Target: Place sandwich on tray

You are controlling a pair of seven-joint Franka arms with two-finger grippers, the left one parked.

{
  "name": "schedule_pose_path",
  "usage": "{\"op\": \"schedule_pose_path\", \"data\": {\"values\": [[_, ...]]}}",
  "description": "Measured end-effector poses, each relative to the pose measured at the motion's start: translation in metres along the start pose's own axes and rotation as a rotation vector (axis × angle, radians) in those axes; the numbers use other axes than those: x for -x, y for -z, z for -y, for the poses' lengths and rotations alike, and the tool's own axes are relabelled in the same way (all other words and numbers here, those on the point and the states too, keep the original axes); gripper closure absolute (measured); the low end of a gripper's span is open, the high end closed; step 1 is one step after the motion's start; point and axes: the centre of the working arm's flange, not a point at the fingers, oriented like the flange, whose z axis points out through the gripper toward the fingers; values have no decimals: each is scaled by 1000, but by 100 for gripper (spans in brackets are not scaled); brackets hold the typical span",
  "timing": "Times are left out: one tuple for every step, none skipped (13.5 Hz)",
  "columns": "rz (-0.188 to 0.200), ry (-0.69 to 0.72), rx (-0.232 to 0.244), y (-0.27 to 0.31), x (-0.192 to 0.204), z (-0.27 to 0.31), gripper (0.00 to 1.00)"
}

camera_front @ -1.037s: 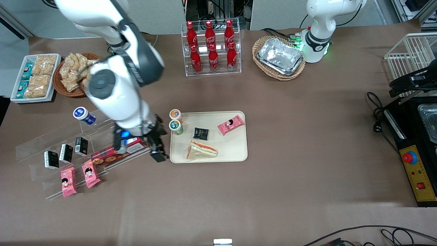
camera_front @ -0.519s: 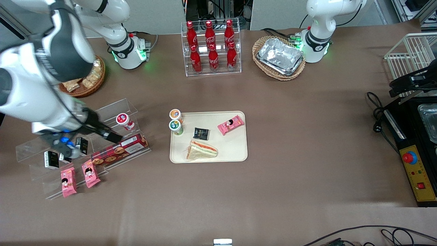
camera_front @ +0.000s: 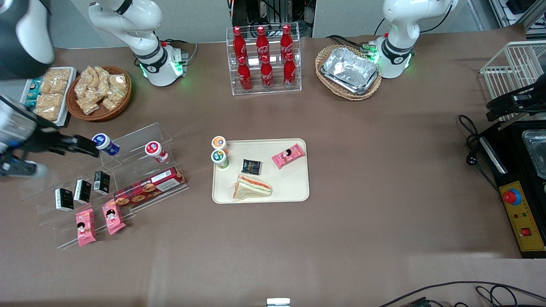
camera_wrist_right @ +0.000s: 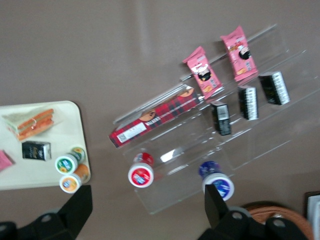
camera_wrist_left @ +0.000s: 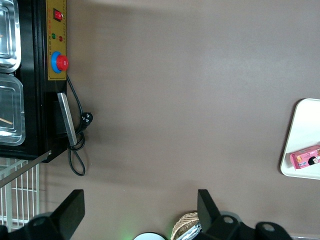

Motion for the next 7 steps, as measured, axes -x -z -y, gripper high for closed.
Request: {"op": "schedule_pose_path", "data": {"values": [[-10,23,2,12,8,-14,0],[-19,28,4,23,17,-27,0],[-25,28,7,30,27,-34,0],[-26,25,9,33,38,-38,0],[-28,24,12,35,49,-38,0],[-31,23,13,36,57,-38,0],[-35,19,14,37,63,-41,0]]}}
